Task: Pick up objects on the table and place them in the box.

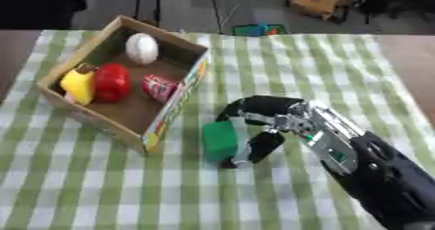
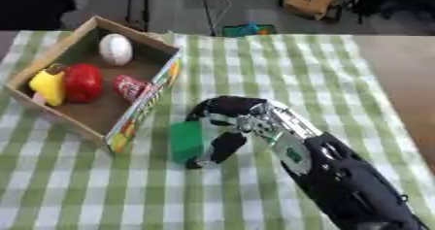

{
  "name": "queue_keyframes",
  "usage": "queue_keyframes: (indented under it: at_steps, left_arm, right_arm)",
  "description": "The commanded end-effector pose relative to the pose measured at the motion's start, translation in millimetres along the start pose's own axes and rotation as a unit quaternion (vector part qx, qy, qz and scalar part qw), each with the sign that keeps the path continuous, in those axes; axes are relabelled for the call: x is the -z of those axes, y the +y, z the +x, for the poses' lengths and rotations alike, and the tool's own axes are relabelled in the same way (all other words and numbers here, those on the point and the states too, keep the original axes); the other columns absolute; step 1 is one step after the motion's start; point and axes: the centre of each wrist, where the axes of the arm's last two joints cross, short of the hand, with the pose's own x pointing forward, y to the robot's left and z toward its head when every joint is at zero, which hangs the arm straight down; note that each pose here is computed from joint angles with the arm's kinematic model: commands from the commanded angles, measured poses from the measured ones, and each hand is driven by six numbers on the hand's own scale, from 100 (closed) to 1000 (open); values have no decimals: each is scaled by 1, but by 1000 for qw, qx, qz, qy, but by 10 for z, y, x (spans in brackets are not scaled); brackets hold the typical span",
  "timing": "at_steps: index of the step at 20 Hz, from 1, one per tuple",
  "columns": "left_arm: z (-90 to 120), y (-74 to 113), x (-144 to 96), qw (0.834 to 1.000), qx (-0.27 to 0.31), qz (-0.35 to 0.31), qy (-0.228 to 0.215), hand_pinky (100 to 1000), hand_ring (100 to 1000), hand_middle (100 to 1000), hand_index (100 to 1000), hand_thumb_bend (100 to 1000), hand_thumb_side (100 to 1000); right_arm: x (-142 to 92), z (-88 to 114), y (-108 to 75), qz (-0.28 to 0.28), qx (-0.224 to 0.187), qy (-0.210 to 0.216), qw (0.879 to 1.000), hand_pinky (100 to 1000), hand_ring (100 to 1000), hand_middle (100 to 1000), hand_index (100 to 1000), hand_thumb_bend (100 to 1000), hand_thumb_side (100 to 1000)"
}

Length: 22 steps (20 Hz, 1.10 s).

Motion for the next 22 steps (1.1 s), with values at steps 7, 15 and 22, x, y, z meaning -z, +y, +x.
queue_keyframes:
  at_steps: [7, 15, 22]
  left_arm:
    - [38, -28, 58, 1000, -3, -4, -12, 737, 610, 700, 746, 100, 1000]
    - [38, -30, 56, 1000, -3, -3, -11, 737, 609, 700, 746, 100, 1000]
    - [38, -29, 58, 1000, -2, -3, -11, 736, 609, 700, 746, 100, 1000]
  right_arm:
    - [-56, 7, -149, -33, -5, 1, 999, 935, 910, 684, 815, 605, 662]
    - [-45, -1, -125, -47, 0, 7, 999, 927, 893, 626, 770, 584, 656]
    - [-37, -19, -93, -42, 1, 12, 999, 921, 877, 601, 751, 586, 572]
